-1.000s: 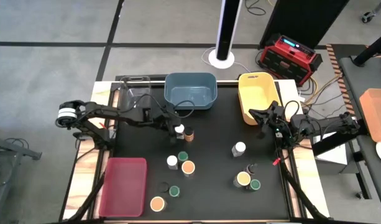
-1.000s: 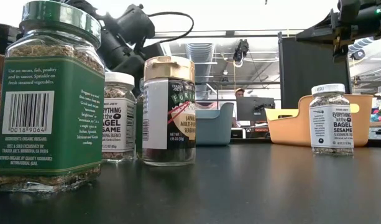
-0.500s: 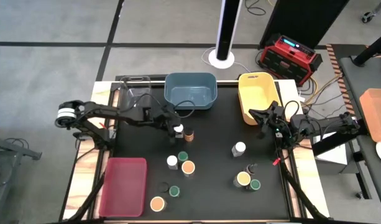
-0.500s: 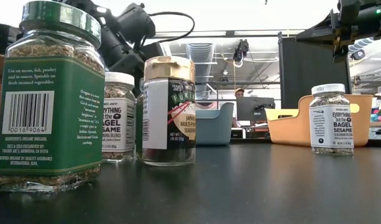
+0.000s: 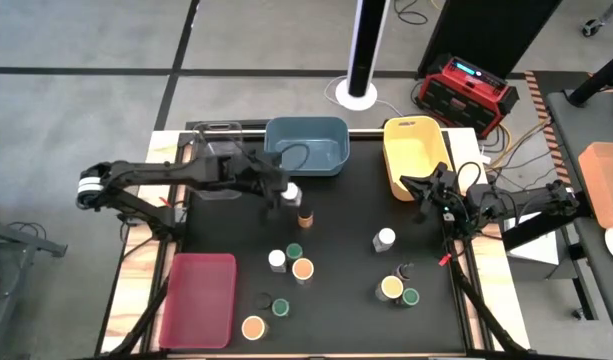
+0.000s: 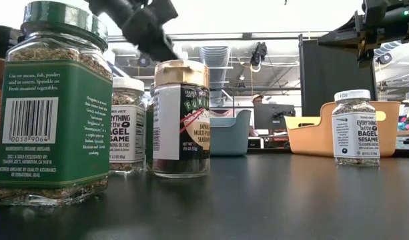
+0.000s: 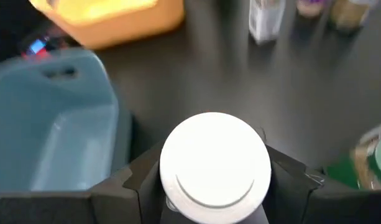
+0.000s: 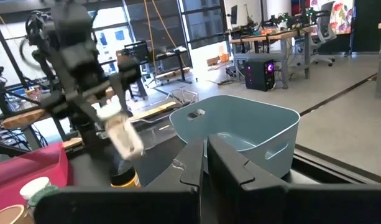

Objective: Sort spices by type
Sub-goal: Put the top white seasoning bottle into the blue bin

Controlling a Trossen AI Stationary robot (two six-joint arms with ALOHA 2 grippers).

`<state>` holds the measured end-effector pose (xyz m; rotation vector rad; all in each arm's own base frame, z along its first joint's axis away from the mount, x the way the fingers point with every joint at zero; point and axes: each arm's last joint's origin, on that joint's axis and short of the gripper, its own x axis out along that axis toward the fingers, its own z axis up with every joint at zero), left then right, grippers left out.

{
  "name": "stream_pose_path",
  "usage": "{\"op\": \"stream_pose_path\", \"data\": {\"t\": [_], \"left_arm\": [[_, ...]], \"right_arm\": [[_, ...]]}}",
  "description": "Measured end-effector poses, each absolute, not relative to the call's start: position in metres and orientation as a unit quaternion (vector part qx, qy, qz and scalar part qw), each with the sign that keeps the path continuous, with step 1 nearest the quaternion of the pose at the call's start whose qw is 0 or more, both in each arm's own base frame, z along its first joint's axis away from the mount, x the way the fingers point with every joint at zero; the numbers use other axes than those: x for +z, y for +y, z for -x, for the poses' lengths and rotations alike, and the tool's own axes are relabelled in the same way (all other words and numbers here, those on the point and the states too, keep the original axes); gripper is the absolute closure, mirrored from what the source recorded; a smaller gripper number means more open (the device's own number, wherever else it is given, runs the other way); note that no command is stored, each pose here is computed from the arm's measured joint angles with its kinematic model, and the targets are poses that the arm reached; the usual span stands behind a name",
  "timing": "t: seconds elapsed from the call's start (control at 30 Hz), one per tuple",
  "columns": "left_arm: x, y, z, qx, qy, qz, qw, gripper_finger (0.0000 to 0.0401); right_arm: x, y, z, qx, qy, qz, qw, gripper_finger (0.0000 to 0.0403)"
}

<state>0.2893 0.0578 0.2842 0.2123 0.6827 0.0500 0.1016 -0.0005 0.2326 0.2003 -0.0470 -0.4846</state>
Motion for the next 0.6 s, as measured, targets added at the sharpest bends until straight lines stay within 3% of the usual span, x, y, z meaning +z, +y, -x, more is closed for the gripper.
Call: {"op": "stream_pose_path", "data": {"t": [0.4,0.6], "left_arm": [[0.334,0.109,-0.286,0.071,0.344,-0.112,0.929,0.0215],[0.331,0.156,-0.285,0.086,0.347,-0.069,0.932,0.0215]], "right_arm": [[0.231,-0.001,-0.102,-0.24,-0.016,-0.095,0.966,0.039],[0.23,0.0,-0.102,-0.24,-0.013,-0.091,0.966,0.039]]}}
